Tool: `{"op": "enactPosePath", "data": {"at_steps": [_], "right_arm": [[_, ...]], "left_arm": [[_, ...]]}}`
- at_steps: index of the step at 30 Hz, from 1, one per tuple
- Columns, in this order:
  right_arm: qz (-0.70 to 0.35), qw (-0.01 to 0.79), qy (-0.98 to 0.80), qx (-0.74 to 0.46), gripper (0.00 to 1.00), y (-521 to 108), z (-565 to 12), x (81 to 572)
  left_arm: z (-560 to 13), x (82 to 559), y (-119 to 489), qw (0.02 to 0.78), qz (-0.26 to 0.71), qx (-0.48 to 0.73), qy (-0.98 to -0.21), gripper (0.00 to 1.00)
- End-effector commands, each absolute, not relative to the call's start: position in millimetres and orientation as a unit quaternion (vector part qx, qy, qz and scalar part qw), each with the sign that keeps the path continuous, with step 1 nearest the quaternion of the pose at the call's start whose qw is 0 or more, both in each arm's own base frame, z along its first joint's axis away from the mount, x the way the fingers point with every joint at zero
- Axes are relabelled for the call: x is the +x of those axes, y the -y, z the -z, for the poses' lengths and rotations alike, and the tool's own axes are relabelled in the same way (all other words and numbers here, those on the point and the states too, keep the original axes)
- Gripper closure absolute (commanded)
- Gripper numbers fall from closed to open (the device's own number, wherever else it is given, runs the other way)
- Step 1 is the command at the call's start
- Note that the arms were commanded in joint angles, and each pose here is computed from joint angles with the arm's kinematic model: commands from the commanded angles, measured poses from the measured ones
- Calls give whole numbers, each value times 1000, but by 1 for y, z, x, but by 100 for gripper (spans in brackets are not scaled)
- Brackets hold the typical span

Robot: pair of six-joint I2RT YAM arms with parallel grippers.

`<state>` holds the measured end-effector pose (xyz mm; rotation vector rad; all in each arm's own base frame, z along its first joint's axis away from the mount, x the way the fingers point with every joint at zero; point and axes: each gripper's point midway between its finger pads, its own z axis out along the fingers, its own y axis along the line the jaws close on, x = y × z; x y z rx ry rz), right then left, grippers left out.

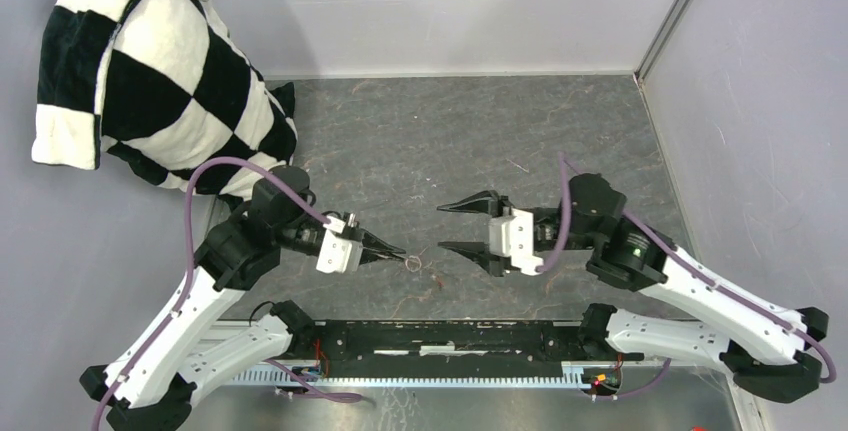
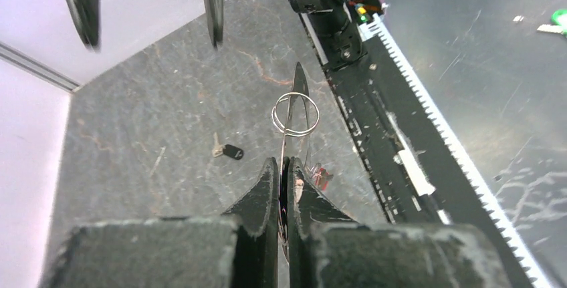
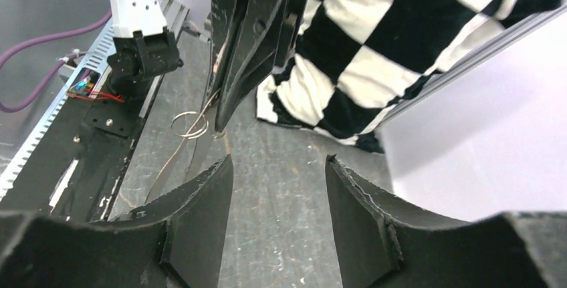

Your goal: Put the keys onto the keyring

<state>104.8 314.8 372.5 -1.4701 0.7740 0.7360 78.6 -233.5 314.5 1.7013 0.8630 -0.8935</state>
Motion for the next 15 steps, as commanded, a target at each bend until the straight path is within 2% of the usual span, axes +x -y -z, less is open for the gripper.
{"op": "enactPosePath", "data": {"at_steps": [1, 6, 11, 15], "right_arm": [[-316, 649, -290, -628, 41, -297, -419, 90], [-367, 630, -281, -624, 41, -295, -427, 71], [-375, 608, -301, -631, 47, -302, -412, 73], [-346, 607, -337, -630, 49, -308, -401, 90]], "left_arm": [[-335, 74, 241, 483, 436, 645, -401, 98], [-339, 85, 246, 485, 443, 612, -441, 98], [-340, 97, 247, 493, 445, 565, -488, 98], [-338, 95, 243, 518, 418, 594, -452, 98]]}}
